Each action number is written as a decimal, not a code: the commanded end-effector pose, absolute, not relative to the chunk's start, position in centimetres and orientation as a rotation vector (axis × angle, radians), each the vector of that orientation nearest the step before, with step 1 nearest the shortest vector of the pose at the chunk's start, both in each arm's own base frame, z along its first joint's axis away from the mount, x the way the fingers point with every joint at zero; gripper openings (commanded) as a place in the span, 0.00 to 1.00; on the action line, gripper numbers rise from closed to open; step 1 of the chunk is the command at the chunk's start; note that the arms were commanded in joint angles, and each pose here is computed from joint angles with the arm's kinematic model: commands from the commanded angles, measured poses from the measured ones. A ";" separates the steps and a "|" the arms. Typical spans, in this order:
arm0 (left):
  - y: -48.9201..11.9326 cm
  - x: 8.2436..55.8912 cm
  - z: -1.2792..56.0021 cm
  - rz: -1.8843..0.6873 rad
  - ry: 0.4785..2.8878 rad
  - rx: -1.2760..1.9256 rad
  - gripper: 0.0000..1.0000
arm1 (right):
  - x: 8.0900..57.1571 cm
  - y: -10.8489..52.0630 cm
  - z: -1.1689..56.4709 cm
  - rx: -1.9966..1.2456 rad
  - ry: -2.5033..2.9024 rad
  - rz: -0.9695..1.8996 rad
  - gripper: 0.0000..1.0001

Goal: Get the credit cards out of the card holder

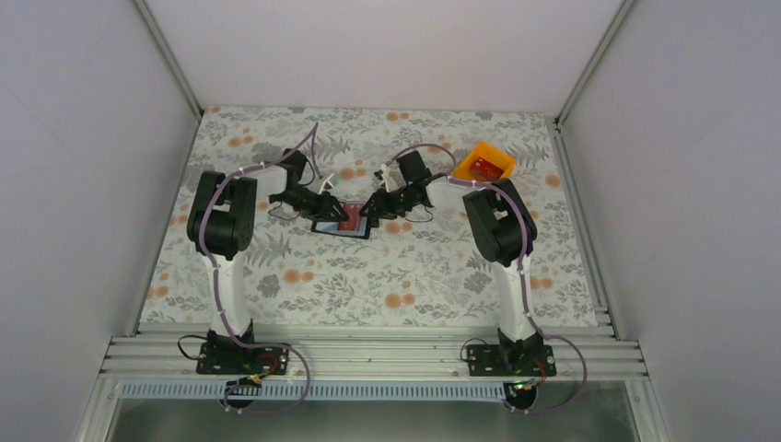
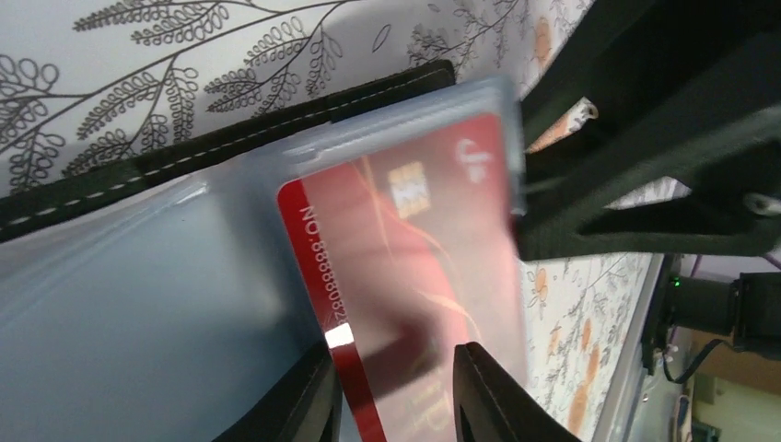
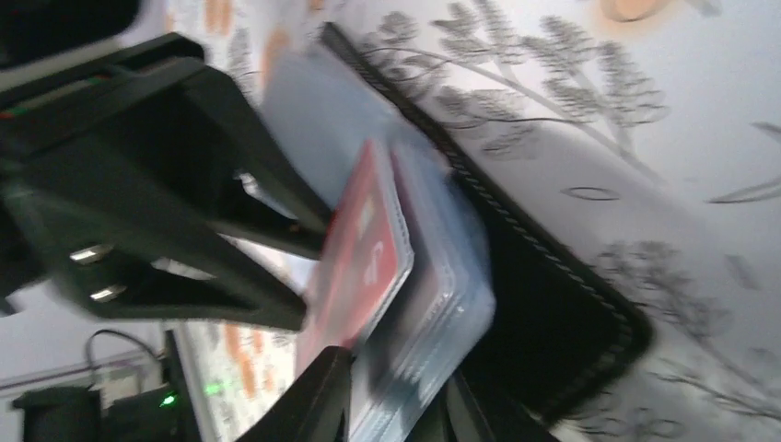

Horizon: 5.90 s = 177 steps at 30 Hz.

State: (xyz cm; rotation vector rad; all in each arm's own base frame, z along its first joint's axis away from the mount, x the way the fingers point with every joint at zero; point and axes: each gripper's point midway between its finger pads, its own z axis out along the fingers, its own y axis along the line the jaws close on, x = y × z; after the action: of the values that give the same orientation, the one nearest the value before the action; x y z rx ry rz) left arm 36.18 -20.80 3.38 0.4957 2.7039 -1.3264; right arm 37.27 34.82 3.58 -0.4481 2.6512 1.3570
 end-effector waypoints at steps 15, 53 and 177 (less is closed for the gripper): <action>-20.7 36.5 5.7 -1.369 2.589 0.571 0.03 | 36.2 37.1 7.2 -0.630 2.493 1.555 0.05; -22.2 35.8 29.9 -1.372 1.921 0.929 0.22 | 36.6 35.8 29.5 -0.658 1.803 1.720 0.05; -22.1 39.9 10.2 -1.510 2.243 0.637 0.34 | 40.9 37.1 11.9 -0.513 2.162 1.797 0.04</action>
State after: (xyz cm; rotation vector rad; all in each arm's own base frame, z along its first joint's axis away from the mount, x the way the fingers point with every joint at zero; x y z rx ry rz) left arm 38.87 -21.24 9.55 0.6233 2.3138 -1.4607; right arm 40.91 36.61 9.10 -0.4858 2.2676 1.7239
